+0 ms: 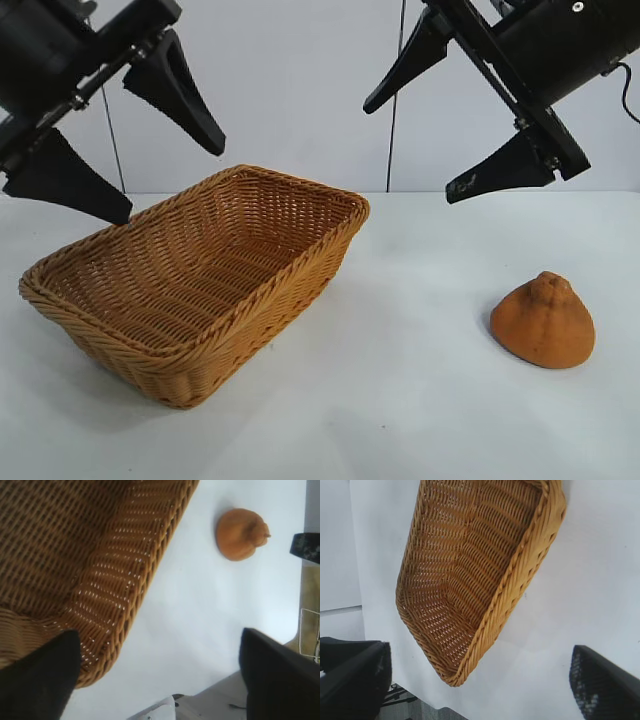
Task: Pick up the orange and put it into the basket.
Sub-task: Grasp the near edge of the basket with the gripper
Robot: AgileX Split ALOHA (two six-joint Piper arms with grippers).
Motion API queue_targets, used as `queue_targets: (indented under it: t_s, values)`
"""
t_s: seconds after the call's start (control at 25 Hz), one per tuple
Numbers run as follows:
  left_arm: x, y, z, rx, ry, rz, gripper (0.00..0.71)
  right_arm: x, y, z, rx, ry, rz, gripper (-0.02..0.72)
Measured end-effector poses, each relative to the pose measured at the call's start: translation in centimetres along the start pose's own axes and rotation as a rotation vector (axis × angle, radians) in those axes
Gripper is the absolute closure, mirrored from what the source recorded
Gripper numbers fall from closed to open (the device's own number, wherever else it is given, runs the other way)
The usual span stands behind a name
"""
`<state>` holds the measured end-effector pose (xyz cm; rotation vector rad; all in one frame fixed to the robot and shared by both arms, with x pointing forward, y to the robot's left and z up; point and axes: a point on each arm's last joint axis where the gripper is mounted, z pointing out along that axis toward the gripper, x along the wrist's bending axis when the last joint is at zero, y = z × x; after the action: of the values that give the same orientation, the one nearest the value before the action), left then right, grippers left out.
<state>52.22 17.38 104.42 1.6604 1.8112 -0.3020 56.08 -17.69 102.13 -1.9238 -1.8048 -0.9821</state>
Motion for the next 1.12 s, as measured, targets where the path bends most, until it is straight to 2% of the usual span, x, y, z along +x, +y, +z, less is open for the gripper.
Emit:
queue_targets:
  t_s: [0.28, 0.48, 0.64, 0.76, 1.12]
  values:
    - [-0.8, -1.4, -4.1, -0.109, 0.111, -0.214, 0.098, 0.0, 0.0, 0.0, 0.0, -0.001, -0.001, 0.042]
    - [-0.5, -1.6, -4.3, -0.194, 0.237, -0.382, 0.098, 0.0, 0.0, 0.0, 0.0, -0.001, -0.001, 0.042]
    - [0.2, -1.3, -4.4, -0.268, 0.292, -0.523, 0.098, 0.0, 0.0, 0.0, 0.0, -0.001, -0.001, 0.042]
    - [0.7, -1.0, -3.4, -0.267, 0.328, -0.572, 0.098, 0.0, 0.0, 0.0, 0.0, -0.002, -0.002, 0.042]
    - [2.9, -0.3, 1.6, -0.15, 0.435, -0.643, 0.098, 0.0, 0.0, 0.0, 0.0, -0.003, -0.002, 0.042]
